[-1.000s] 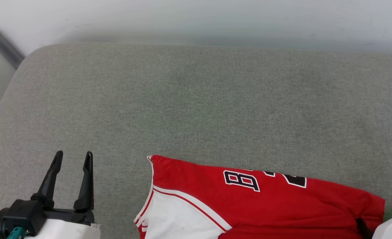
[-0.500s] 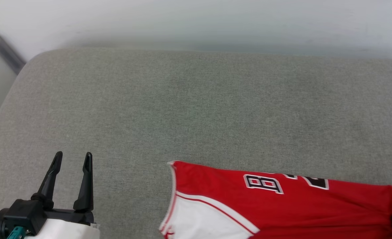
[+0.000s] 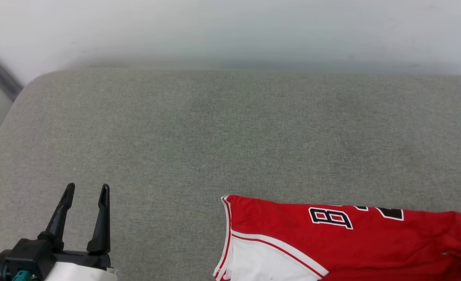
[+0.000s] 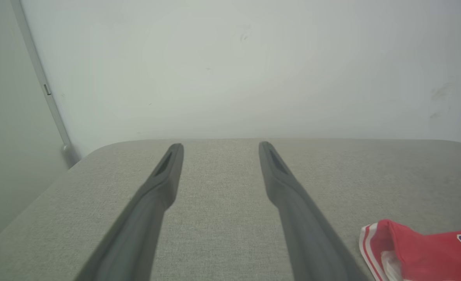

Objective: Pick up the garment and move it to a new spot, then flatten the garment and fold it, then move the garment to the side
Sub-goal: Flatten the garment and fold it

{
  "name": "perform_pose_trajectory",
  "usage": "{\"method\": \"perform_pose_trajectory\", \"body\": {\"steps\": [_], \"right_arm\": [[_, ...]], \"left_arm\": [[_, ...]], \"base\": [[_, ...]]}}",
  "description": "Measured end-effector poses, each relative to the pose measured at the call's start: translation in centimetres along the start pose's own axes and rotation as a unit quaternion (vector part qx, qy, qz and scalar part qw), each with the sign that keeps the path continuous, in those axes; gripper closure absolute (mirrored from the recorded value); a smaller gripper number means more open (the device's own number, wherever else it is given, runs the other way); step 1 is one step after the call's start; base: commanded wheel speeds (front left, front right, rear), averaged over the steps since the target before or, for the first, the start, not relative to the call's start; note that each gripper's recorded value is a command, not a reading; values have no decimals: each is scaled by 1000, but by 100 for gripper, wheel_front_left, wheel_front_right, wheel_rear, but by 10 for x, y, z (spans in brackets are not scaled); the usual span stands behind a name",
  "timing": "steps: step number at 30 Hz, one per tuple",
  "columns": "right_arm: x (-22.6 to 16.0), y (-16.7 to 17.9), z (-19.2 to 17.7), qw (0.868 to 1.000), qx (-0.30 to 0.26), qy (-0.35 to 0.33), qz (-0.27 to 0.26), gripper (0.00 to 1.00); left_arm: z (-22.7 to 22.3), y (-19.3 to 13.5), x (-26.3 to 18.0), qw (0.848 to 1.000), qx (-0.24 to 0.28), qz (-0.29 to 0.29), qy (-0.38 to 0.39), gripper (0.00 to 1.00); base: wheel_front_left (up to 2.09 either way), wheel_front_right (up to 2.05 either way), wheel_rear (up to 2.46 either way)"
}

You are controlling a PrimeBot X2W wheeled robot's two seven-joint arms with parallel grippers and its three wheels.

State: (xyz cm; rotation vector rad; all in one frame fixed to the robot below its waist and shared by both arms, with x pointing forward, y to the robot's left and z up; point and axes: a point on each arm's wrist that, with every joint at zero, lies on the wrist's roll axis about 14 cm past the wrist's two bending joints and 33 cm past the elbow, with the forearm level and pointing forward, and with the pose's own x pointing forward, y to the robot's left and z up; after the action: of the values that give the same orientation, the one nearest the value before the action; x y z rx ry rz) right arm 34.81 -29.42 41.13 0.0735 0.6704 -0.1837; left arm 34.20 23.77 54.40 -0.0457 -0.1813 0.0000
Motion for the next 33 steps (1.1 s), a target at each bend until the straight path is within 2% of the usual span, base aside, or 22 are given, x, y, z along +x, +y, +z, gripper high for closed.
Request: {"method": "perform_pose_trajectory", "body": {"steps": [6,8,9,13,20,25,33], "right_arm": [[-22,46,4,997,-39,-6,67,100],[-31,66,5,995,-39,-10,96,100],[-39,88,4,991,-44,-11,126,100],[-54,128,-3,983,-33,2,183,100],[-71,187,-5,961,-14,15,275,100],[-81,228,-13,937,10,32,349,100],[-78,266,-20,918,9,36,395,100]], "left_arm": [[2,-5,-7,1000,-8,-4,-3,0],[4,-5,-9,1000,-9,-4,-6,0],[4,-7,-12,1000,-11,-6,-6,0],[5,-12,-15,1000,-13,-11,-6,0],[6,-10,-22,1000,-12,-7,-7,0],[4,-9,-27,1000,-12,-5,-2,0],[2,-1,-34,1000,-6,5,4,0]], "base": [[0,0,0],[0,0,0],[0,0,0],[0,0,0],[0,0,0],[0,0,0],[0,0,0]]}}
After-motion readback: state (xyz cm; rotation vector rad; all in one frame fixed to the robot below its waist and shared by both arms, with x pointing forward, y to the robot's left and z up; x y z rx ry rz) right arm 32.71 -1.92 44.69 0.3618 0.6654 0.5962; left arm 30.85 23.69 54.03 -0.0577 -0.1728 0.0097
